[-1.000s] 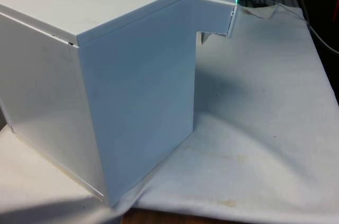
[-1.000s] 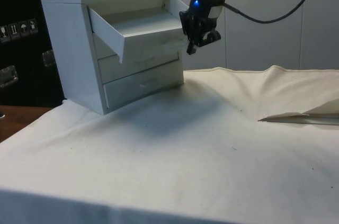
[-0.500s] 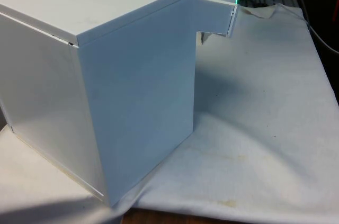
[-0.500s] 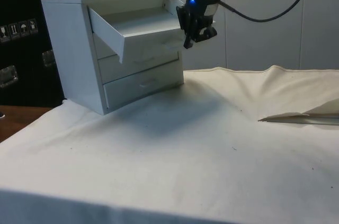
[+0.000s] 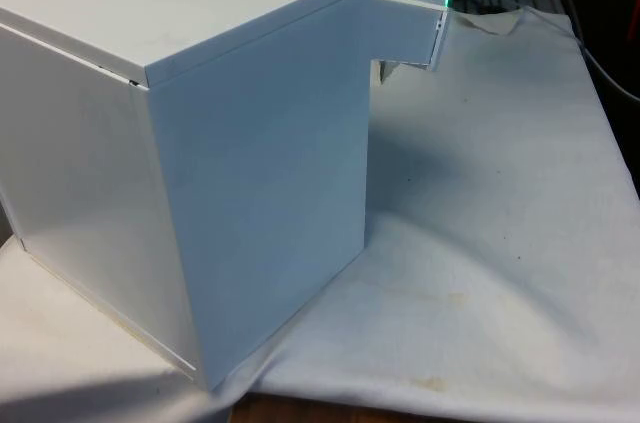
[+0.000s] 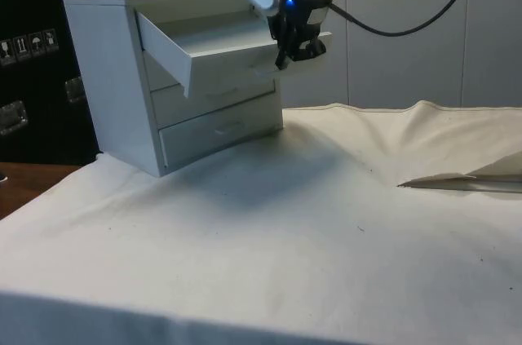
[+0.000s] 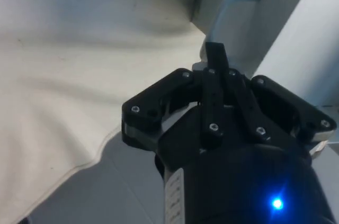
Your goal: Open the drawer, then close it.
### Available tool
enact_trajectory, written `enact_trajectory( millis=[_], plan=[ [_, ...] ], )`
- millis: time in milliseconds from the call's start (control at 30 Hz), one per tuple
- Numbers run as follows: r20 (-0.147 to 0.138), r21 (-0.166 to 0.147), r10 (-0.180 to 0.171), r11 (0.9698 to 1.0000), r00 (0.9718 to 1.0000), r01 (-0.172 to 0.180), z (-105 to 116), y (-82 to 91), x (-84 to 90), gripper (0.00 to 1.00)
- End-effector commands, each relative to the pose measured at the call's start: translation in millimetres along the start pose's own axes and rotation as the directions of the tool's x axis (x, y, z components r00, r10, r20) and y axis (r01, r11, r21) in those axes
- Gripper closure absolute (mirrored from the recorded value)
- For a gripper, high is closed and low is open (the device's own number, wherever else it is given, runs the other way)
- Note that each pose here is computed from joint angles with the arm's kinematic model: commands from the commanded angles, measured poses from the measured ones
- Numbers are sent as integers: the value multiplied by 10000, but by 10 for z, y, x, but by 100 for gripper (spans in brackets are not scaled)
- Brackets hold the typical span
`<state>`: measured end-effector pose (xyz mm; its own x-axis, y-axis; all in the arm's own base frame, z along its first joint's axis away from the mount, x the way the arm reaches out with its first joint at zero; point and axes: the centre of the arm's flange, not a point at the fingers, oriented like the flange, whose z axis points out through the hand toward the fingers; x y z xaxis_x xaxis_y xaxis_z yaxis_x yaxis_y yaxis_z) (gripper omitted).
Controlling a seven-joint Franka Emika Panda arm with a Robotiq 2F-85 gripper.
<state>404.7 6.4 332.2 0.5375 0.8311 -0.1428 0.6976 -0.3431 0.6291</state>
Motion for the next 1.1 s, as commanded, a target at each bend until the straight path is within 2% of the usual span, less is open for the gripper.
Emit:
enact_trajectory(
  millis=[0, 67, 100, 133, 267, 333, 367, 400, 633, 667, 700, 933, 967, 1000, 1067],
  plan=[
    [111, -299, 7, 9996, 9999, -4, -12, 44, 15, 100],
    [202, -475, -6, 9989, 9998, 16, -6, 51, 17, 100],
    [134, -262, -17, 9997, 9999, 21, 8, 18, 6, 100],
    [222, -548, -18, 9985, 9998, 30, -8, 55, 24, 100],
    [395, -868, -25, 9962, 9992, 59, 1, 67, 27, 100],
    [420, -931, -19, 9956, 9991, 59, 0, 71, 27, 100],
    [405, -786, -31, 9969, 9992, 63, 16, 42, 17, 100],
    [482, -1039, -26, 9946, 9988, 76, 2, 76, 28, 100],
    [764, -1467, -5, 9891, 9971, 118, 0, 86, 35, 100],
    [767, -1235, -14, 9923, 9971, 109, 18, 30, 20, 100],
    [795, -1520, -12, 9883, 9968, 133, 0, 85, 36, 100],
    [1091, -1911, 53, 9814, 9940, 158, -6, 88, 42, 100],
    [1079, -1609, 32, 9869, 9942, 142, 12, 24, 29, 100],
    [1137, -1967, 57, 9803, 9935, 169, -4, 85, 44, 100],
    [1217, -2072, 71, 9781, 9925, 184, 1, 82, 45, 100]
  ],
)
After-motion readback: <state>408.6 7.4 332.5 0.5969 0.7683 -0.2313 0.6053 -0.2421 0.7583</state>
